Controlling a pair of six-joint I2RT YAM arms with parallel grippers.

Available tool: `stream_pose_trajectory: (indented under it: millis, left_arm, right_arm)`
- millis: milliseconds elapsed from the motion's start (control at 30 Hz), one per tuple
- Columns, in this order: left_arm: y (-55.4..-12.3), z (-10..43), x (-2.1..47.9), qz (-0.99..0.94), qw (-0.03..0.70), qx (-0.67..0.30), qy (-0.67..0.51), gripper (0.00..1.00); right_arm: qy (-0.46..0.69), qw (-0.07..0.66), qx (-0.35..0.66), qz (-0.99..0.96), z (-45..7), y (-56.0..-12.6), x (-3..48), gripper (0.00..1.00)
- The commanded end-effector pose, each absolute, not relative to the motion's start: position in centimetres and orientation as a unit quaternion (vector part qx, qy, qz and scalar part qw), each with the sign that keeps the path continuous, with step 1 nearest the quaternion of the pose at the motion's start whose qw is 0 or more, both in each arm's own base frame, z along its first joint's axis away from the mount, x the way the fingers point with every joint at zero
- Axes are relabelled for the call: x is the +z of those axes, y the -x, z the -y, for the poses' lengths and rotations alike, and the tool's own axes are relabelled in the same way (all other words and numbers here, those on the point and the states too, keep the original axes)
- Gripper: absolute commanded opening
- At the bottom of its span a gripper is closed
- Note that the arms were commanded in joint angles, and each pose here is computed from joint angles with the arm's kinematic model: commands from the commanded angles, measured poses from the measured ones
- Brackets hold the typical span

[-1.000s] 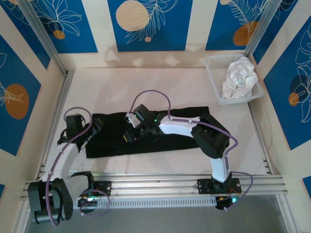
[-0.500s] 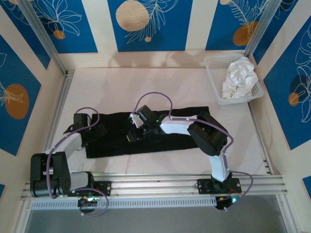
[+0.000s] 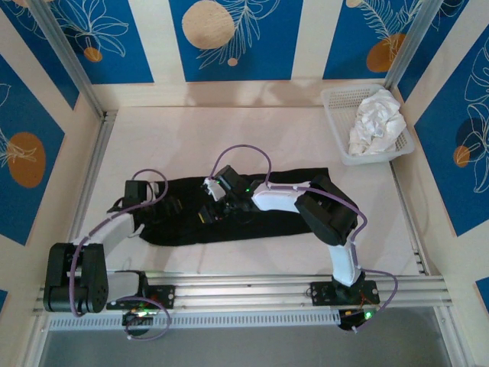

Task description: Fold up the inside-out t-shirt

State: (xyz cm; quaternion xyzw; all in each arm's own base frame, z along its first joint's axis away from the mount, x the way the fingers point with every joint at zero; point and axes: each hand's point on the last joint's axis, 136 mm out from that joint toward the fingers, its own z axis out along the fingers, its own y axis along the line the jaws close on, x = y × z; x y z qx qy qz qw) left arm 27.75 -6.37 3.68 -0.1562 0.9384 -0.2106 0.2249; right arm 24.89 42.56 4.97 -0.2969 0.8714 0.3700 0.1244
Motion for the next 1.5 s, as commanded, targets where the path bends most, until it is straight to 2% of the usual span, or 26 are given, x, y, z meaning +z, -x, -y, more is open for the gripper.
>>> stream_pose_trajectory:
  millis: [0, 133, 233, 300, 367, 600, 767, 1033, 1267, 1367, 1467]
  left_arm:
    - [-27.0, 8.1, 3.5, -0.936, 0.211, -0.245, 0.137, 0.63]
    - [-27.1, 7.7, 3.0, -0.938, 0.216, -0.234, 0.139, 0.45]
    - [-27.3, 8.0, 2.7, -0.937, 0.212, -0.241, 0.141, 0.27]
    - [-27.6, 8.2, 2.5, -0.935, 0.210, -0.248, 0.143, 0.10]
    - [-28.0, 8.1, 2.6, -0.934, 0.213, -0.246, 0.146, 0.00]
    - [-29.0, 6.2, 5.3, -0.934, 0.241, -0.204, 0.168, 0.00]
    - [-29.2, 4.5, 7.8, -0.945, 0.229, -0.152, 0.178, 0.00]
    - [-30.1, -2.0, 13.4, -0.972, 0.190, 0.045, 0.134, 0.00]
    - [-32.1, -10.1, 23.8, -0.932, 0.187, 0.303, 0.072, 0.00]
    - [-32.6, -10.2, 25.0, -0.926, 0.181, 0.327, 0.060, 0.00]
    - [-33.0, -8.6, 24.2, -0.926, 0.167, 0.338, 0.032, 0.00]
  right_arm:
    - [0.298, 0.123, 0.381, -0.867, -43.1, -24.8, 5.7, 0.37]
    - [0.299, 0.121, 0.380, -0.867, -43.1, -24.8, 5.6, 0.37]
    - [0.299, 0.123, 0.377, -0.868, -43.0, -24.9, 5.6, 0.37]
    - [0.298, 0.128, 0.377, -0.868, -43.0, -25.0, 6.0, 0.37]
    - [0.298, 0.134, 0.376, -0.867, -42.8, -25.2, 6.5, 0.38]
    - [0.286, 0.184, 0.361, -0.868, -39.9, -26.5, 9.5, 0.41]
    - [0.255, 0.219, 0.362, -0.870, -36.7, -27.4, 10.6, 0.41]
    - [0.210, 0.245, 0.363, -0.874, -31.1, -27.7, 11.8, 0.41]
    - [0.169, 0.257, 0.358, -0.882, -26.0, -26.3, 12.4, 0.42]
    - [0.152, 0.268, 0.353, -0.884, -24.2, -26.3, 12.7, 0.42]
    - [0.145, 0.277, 0.352, -0.882, -23.3, -26.2, 13.3, 0.42]
